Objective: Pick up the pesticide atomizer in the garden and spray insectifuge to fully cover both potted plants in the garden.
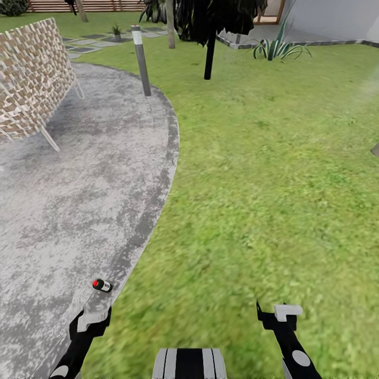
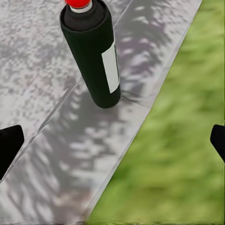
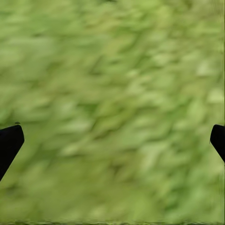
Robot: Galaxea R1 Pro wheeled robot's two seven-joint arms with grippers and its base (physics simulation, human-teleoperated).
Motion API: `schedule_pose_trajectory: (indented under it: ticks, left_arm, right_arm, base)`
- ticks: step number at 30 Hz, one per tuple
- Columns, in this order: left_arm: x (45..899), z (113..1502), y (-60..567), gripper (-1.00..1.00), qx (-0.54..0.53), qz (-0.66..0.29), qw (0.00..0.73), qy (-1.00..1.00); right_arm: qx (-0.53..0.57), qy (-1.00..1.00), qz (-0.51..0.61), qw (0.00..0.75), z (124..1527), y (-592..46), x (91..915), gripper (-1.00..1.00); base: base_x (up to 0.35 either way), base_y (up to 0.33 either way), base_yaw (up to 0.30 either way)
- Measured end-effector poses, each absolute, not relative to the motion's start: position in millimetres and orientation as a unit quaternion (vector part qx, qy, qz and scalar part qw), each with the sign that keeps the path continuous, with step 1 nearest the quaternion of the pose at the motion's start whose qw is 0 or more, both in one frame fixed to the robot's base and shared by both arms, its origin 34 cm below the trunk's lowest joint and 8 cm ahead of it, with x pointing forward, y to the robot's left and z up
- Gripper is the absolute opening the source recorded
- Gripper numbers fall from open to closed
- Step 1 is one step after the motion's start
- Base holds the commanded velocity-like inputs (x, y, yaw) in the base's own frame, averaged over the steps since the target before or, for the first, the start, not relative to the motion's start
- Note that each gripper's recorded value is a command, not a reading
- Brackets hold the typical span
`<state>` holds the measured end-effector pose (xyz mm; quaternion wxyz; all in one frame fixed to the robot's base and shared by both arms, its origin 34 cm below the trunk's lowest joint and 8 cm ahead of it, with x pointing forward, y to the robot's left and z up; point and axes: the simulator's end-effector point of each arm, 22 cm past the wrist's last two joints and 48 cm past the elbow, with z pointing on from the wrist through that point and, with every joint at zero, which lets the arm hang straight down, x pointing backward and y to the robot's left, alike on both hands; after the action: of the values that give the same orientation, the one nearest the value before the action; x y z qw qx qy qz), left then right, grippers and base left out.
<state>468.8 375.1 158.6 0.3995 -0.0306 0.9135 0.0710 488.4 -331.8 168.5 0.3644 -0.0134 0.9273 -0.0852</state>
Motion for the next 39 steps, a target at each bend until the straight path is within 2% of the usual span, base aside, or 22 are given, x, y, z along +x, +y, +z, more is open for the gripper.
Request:
schedule_pose_trajectory:
  ticks: [10, 30, 39]
  left_arm:
    - [450, 138, 375, 1.0, -0.029, 0.072, 0.376, 0.923]
    - [450, 138, 374, 1.0, -0.03, 0.072, 0.376, 0.923]
    - [450, 138, 374, 1.0, -0.03, 0.072, 0.376, 0.923]
  right_arm:
    - [-0.017, 0.936, -0.085, 0.342, 147, -332, 471, 1.0]
    - [-0.019, 0.936, -0.084, 0.342, 148, -331, 472, 1.0]
    - [-0.018, 0.936, -0.084, 0.342, 148, -331, 472, 1.0]
  base:
    - [0.0, 0.0, 0.0]
    - [0.049, 0.022, 0.0]
    - [0.035, 0.11, 0.0]
